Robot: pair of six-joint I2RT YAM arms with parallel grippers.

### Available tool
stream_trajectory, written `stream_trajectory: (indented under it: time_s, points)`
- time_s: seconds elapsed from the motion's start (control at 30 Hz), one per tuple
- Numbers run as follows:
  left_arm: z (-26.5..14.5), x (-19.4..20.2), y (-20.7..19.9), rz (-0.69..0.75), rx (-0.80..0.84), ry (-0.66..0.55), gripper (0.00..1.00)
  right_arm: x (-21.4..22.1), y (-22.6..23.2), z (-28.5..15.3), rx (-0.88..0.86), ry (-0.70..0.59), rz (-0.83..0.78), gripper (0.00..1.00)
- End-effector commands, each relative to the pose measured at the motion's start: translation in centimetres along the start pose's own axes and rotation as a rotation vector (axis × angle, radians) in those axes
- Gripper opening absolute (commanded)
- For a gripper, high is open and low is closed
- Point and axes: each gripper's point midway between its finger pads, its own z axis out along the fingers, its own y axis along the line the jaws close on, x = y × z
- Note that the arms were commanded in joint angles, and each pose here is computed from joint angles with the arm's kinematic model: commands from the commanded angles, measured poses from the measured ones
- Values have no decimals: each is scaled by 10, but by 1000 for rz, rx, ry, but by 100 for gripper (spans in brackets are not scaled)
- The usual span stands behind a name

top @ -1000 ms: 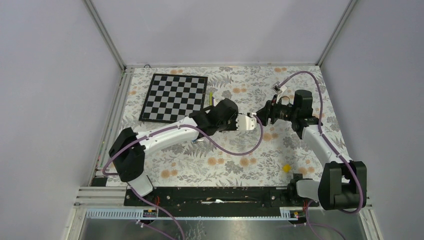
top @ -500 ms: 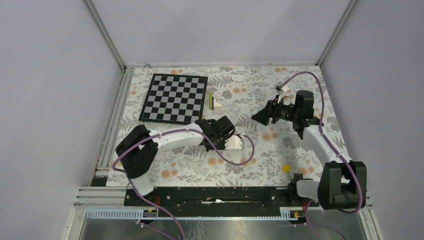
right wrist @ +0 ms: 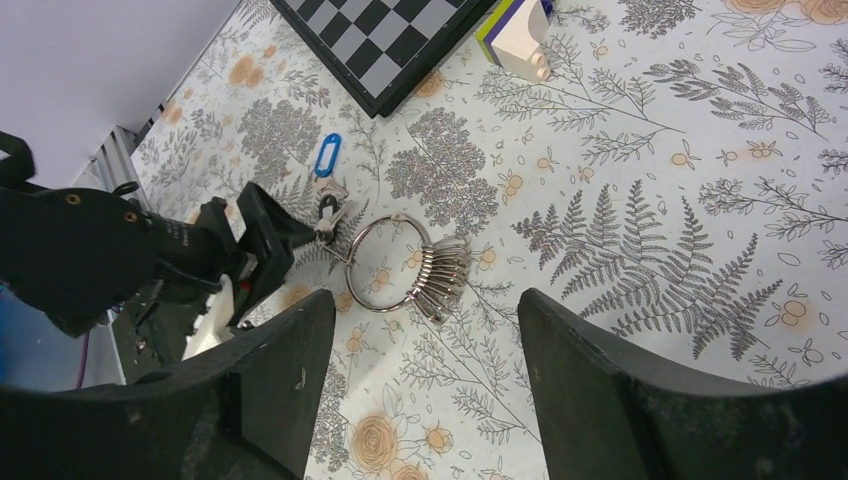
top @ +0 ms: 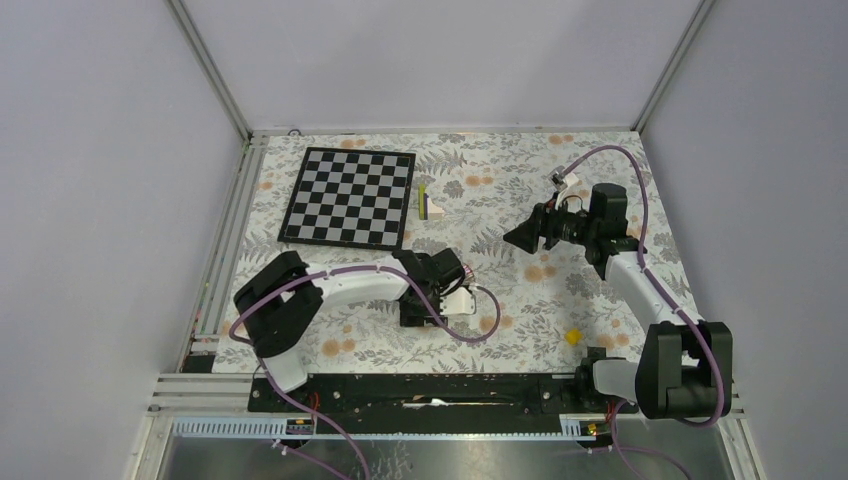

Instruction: Put the keys on the keyring

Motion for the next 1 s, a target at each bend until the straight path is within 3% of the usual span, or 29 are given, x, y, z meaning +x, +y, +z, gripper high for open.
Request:
stream_trajectory:
  time_s: [0.0,0.1,0.17,0.47,0.67,0.83,0.97]
  points:
    - [-23,-6,11,-35,-53,-74,75,4,-11,0,40,13,-40,75]
    - [-31,-2,19,-60,-78,-106,94,9,-16,3,48,32,-28,77]
    - [-39,-1,26,-82,-93,-141,99,14,-17,6,54,55,-19,77]
    - [-73,21,82,-386,-86,-341,99,63,-5,46,58,313,-202,70]
    - [-89,47,107,-596,-24,-434,99,90,-10,60,37,475,-282,59]
    - [-104,57,123,-682,-36,-515,99,121,-12,66,10,617,-300,53]
    - [-112,51,127,-694,-27,-559,99,133,-8,72,-16,658,-300,52]
